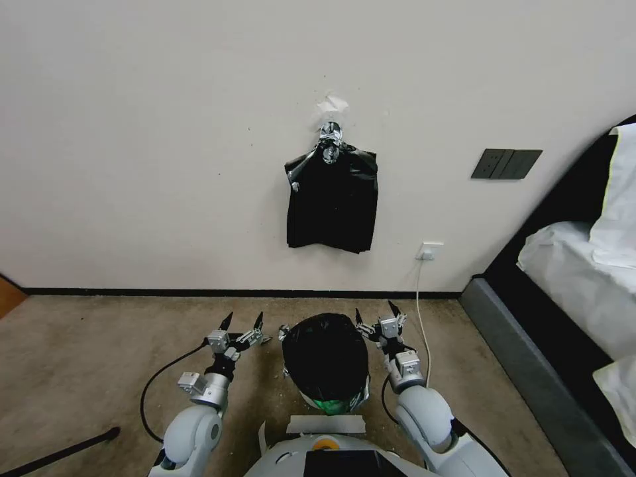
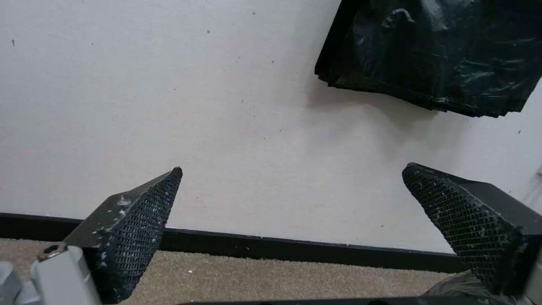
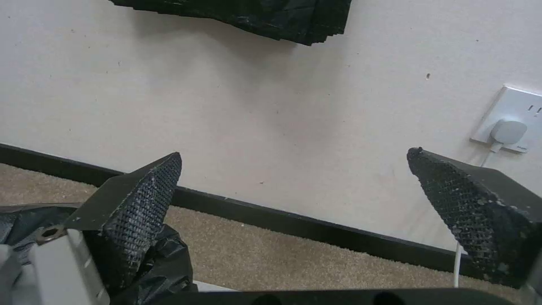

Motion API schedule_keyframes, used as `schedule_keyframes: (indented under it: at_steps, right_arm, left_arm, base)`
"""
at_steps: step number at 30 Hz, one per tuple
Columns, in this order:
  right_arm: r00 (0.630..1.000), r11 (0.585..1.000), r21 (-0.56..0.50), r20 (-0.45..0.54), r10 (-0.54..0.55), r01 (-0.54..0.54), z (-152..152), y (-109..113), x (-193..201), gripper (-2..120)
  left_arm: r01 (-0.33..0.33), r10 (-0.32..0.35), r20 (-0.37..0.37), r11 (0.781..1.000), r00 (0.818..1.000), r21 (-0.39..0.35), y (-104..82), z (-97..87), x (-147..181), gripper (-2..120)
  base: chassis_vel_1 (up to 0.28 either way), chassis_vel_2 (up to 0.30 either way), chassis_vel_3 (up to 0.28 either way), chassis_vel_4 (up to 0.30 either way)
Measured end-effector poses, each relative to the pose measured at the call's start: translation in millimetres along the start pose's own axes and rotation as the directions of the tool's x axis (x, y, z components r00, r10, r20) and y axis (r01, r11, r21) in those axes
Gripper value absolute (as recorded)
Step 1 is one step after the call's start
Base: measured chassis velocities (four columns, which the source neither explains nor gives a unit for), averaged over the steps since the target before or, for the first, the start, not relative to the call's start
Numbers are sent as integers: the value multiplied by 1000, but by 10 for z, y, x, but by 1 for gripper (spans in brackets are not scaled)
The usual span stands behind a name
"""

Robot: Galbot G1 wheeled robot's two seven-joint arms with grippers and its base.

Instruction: Place a trash bag onto the trash bin.

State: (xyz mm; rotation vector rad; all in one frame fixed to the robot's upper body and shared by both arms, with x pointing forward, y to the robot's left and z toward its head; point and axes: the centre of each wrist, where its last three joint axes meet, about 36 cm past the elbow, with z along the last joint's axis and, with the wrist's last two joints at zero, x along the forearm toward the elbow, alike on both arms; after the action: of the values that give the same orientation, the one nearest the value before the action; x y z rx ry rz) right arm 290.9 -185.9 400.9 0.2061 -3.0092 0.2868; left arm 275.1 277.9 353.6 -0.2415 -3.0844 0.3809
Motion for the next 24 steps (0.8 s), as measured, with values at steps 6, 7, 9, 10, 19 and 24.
schedule_keyframes:
  at_steps: [6, 7, 9, 10, 19, 24]
  right_arm:
    - [1000, 1000, 0, 0, 0, 0, -1, 0, 0, 100]
    - [1000, 1000, 0, 0, 0, 0, -1, 0, 0, 100]
    - [1000, 1000, 0, 0, 0, 0, -1, 0, 0, 100]
    - [1000, 1000, 0, 0, 0, 0, -1, 0, 0, 100]
    - [1000, 1000, -1, 0, 0, 0, -1, 0, 0, 100]
    - [1000, 1000, -1, 0, 0, 0, -1, 0, 0, 100]
  left_arm:
    - [0, 0, 0, 1000, 1000, 0, 0, 0, 0, 100]
    - [0, 0, 0, 1000, 1000, 0, 0, 0, 0, 100]
    - [0, 0, 0, 1000, 1000, 0, 0, 0, 0, 100]
    - [0, 0, 0, 1000, 1000, 0, 0, 0, 0, 100]
    - [0, 0, -1, 1000, 1000, 0, 0, 0, 0, 100]
    - [0, 0, -1, 1000, 1000, 0, 0, 0, 0, 100]
  base:
    - [0, 0, 0, 0]
    - [0, 0, 0, 0]
    - [0, 0, 0, 0]
    - [0, 0, 0, 0]
    - [0, 0, 0, 0]
    - [0, 0, 0, 0]
